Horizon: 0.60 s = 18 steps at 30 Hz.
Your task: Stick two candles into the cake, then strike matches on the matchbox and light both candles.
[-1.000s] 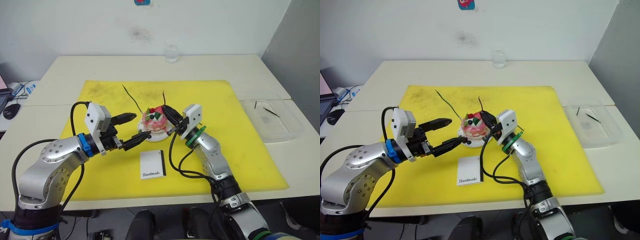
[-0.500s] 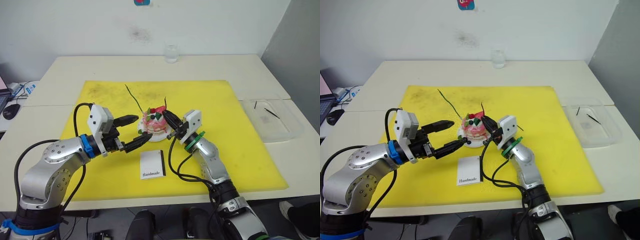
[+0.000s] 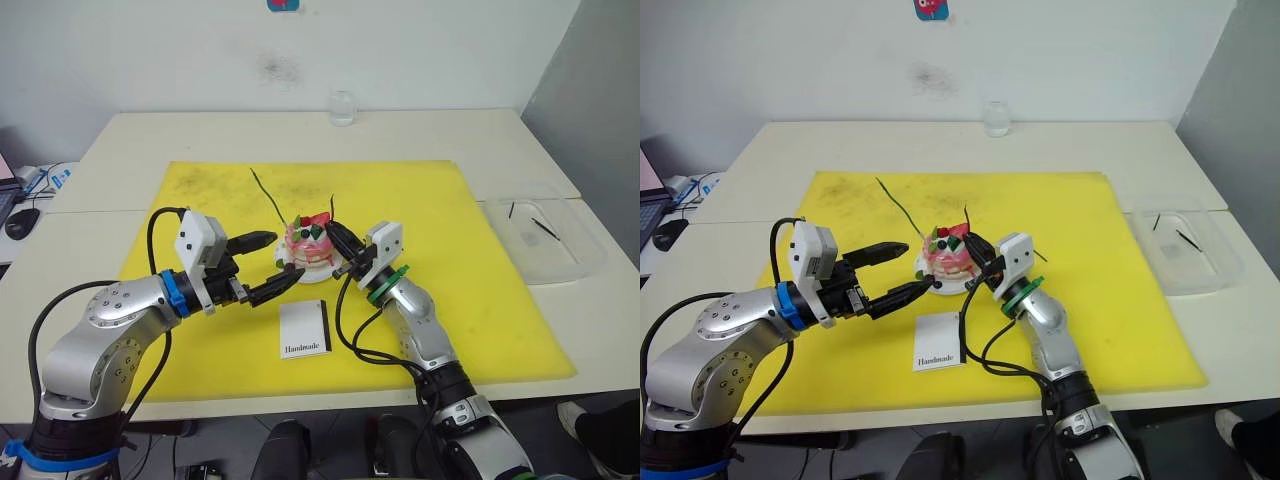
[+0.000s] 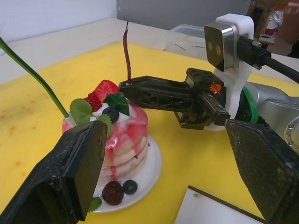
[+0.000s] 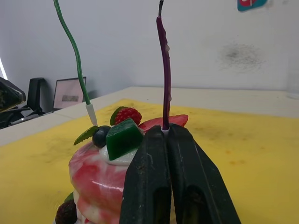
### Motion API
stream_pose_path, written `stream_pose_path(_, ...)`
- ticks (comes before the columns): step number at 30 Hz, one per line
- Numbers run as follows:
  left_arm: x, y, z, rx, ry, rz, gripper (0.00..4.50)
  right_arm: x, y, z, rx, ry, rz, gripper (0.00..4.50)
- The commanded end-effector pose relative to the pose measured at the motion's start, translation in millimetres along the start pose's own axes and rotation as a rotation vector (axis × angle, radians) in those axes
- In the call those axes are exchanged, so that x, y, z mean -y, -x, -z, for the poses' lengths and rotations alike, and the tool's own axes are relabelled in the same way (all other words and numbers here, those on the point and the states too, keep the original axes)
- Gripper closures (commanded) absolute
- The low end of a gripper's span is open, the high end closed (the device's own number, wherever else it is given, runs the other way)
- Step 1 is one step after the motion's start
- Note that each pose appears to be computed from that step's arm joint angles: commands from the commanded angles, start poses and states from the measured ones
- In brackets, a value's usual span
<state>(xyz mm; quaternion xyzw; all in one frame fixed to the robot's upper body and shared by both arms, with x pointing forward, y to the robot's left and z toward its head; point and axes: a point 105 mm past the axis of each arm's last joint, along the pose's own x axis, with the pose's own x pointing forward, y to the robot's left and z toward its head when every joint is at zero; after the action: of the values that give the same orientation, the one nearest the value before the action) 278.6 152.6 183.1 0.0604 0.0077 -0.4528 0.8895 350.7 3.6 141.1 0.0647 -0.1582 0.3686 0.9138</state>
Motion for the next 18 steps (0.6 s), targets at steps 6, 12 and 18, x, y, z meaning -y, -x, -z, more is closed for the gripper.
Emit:
stream_pose_path(6, 4.8, -2.2, -7.5, 0.023, -0.053, 0.022, 0.0, -0.8, -4.6, -20.5, 0.059, 0.022, 0.016, 2.49)
stream_pose_path(12, 5.4, -5.5, -8.1, 0.028, -0.056, 0.023, 0.0, -3.9, -3.6, -33.5, 0.075, 0.041, 0.0, 2.15)
stream_pose_path(18, 3.6, -7.7, -8.3, 0.028, -0.059, 0.01, 0.0, -3.0, 3.4, -47.9, 0.071, 0.064, -0.014, 2.15)
